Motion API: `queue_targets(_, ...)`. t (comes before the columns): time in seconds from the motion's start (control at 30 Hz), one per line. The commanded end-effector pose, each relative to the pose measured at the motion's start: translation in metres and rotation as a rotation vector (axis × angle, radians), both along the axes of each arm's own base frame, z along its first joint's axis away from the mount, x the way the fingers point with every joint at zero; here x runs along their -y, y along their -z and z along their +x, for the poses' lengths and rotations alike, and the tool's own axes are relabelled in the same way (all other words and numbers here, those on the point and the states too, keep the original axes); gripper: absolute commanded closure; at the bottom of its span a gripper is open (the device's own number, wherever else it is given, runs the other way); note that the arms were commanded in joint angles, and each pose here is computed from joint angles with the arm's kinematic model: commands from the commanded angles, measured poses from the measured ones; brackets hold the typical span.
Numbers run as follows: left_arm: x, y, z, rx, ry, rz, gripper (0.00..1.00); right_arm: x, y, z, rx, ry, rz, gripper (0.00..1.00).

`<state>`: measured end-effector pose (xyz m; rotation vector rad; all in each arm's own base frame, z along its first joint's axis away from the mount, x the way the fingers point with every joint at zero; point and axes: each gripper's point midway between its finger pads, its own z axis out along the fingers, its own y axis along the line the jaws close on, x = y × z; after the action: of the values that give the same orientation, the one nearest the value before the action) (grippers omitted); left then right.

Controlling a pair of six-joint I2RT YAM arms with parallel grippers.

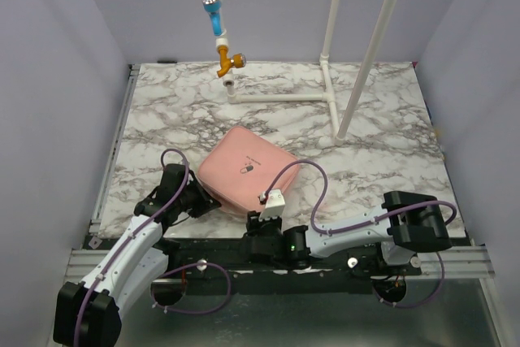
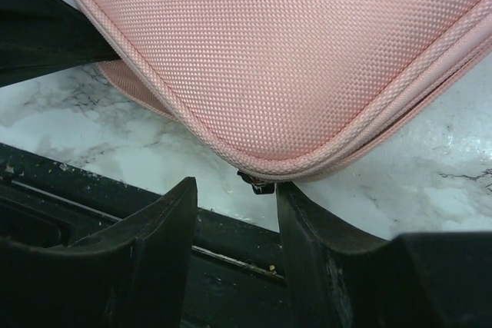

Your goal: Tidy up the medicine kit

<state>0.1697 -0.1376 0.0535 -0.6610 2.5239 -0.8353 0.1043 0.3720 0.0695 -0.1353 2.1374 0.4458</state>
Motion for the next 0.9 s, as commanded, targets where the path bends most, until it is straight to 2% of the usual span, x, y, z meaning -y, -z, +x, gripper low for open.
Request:
queue_targets(0.0, 0.005, -0.005, 0.004, 0.042, 0.029, -0.028, 1.00, 0.008, -0.002, 0.009, 0.045, 0.064, -0.023, 0.53)
queue_targets(0.5, 0.006, 0.000, 0.002, 0.038, 0.042, -0.027, 1.00, 0.018, -0.006, 0.024, 0.072, 0.144, -0.004, 0.72)
queue_targets(0.87, 0.006, 0.002, 0.001, 0.036, 0.046, -0.032, 1.00, 0.015, -0.020, 0.028, 0.105, 0.148, -0.004, 0.74)
